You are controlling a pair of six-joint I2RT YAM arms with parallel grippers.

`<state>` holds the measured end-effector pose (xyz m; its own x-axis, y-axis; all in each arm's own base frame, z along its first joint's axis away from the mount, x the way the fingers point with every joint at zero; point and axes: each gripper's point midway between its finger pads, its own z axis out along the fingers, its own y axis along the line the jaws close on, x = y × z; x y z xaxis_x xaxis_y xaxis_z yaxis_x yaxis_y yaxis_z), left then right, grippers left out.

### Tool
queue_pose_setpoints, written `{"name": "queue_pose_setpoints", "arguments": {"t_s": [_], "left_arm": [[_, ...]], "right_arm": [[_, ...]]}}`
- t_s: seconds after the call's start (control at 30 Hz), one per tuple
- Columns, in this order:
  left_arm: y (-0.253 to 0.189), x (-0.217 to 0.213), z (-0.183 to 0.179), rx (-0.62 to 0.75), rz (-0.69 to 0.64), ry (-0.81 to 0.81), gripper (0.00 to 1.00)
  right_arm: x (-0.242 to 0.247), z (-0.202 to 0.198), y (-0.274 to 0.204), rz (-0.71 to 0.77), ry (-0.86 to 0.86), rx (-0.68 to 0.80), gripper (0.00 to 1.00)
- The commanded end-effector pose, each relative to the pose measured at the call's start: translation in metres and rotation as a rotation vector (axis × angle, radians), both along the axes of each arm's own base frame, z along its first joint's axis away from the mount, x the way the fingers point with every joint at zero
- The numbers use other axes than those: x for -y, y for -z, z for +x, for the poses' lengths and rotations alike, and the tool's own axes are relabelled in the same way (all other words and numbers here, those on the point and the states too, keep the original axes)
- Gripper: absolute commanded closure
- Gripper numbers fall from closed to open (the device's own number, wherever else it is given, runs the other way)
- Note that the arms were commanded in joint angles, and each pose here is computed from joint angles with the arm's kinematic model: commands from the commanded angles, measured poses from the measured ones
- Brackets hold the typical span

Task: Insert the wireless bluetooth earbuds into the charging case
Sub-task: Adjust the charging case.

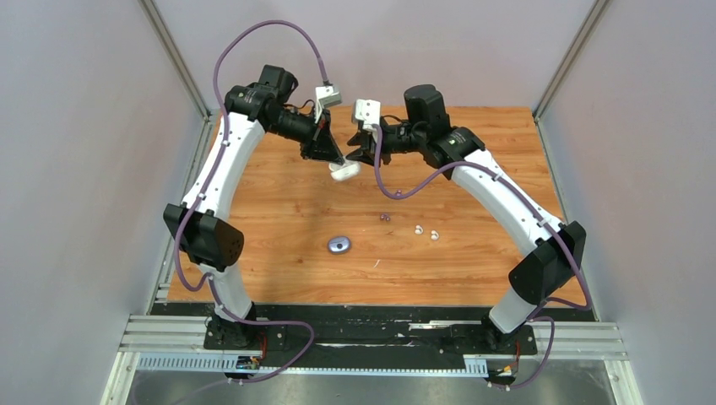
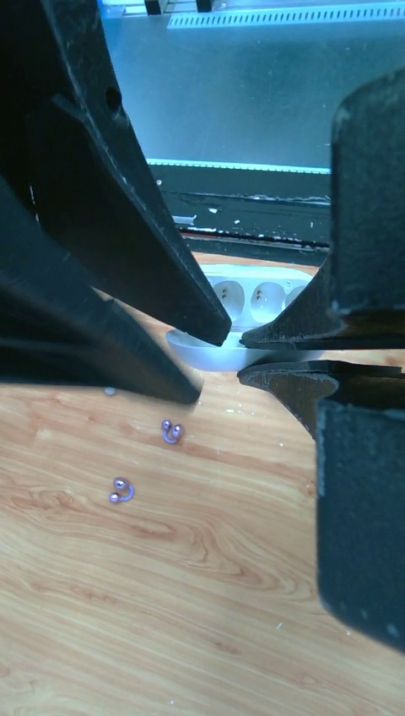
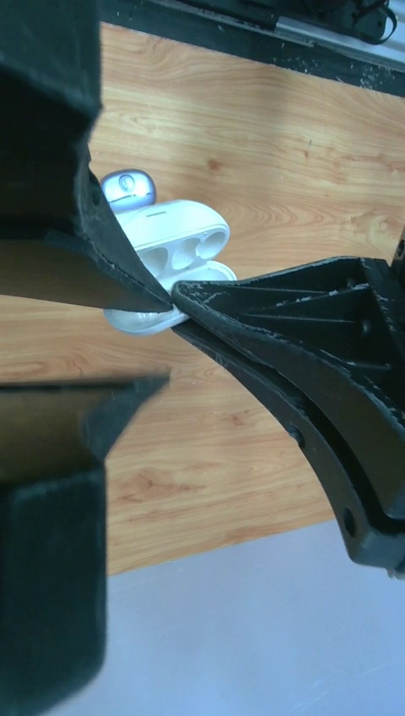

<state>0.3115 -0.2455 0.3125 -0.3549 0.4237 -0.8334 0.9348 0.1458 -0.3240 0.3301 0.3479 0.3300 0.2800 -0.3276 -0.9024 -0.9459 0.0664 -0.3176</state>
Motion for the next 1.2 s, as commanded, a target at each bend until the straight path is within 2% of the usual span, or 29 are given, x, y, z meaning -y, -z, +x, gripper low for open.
{"name": "queue_pose_setpoints", "arguments": {"t_s": [0.0,0.23,0.33,0.5,1.17], "left_arm": [[-0.009,0.003,-0.001,0.035,-0.026,0.018,1.00],[-0.011,-0.006,0.014,0.137,0.031,-0.062,1.00],[-0.013,-0.007,0.024,0.180,0.032,-0.107,1.00],[-0.022,-0.010,0.032,0.251,0.031,-0.164,1.00],[-0.039,-0.008,0.023,0.326,-0.038,-0.152,1.00]], "right_arm": [[-0.005,0.004,-0.028,0.074,0.030,0.029,0.61],[-0.003,0.005,-0.025,0.096,0.085,-0.034,0.44],[-0.004,0.006,-0.016,0.091,0.094,-0.071,0.41],[-0.004,0.008,-0.009,0.084,0.108,-0.095,0.37],[0.006,0.045,0.028,0.027,0.268,-0.115,0.33]]}}
